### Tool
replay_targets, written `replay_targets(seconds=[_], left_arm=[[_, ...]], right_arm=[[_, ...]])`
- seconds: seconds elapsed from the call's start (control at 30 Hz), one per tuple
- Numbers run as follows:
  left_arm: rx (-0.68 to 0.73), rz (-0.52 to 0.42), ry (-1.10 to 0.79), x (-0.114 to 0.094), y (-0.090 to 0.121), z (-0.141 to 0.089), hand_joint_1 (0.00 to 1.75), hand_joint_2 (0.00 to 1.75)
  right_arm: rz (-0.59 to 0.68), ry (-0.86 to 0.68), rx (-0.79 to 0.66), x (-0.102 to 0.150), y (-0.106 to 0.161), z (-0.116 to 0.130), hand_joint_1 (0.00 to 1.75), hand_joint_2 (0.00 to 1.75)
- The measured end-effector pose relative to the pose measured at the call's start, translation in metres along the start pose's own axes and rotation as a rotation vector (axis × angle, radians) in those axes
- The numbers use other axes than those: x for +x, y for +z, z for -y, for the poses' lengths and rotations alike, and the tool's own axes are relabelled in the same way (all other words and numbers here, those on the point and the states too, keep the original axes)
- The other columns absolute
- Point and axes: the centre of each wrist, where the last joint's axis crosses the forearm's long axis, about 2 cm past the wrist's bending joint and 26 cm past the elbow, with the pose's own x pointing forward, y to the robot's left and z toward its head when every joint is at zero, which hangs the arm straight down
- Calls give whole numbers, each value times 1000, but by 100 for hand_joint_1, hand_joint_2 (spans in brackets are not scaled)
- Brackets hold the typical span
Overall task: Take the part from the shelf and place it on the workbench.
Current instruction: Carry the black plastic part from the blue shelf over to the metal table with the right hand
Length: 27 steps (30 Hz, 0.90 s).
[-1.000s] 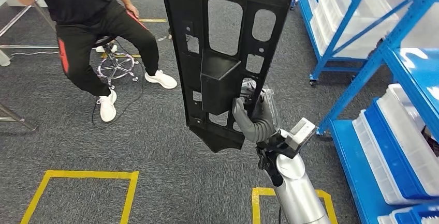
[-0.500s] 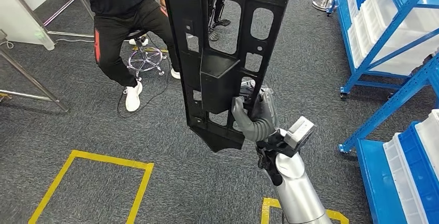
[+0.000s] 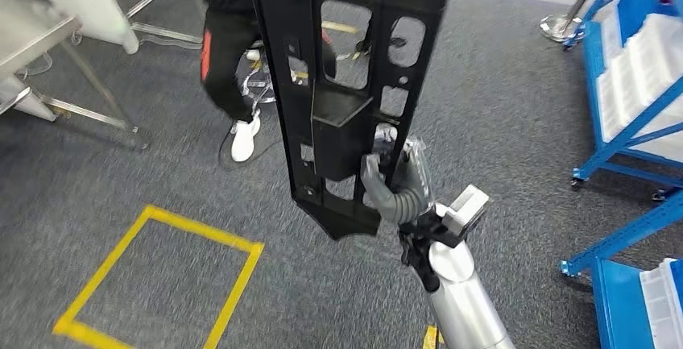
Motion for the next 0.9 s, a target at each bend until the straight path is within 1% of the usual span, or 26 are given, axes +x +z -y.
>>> replay_targets(seconds=[0.13,0.33,0.47,0.9], left_arm=[[-1,-3,6,0,0,-1,0,175],[-7,-13,17,-2,0,-3,0,175],[-11,-33,23,-6,2,-3,0,175],[2,-35,51,-1,1,0,0,175]], right_arm=[[-17,3,-1,-1,7,1,175,175],[-17,7,5,0,7,1,175,175],[-14,10,12,0,6,0,175,175],[0,2,30,-1,-3,2,175,175]])
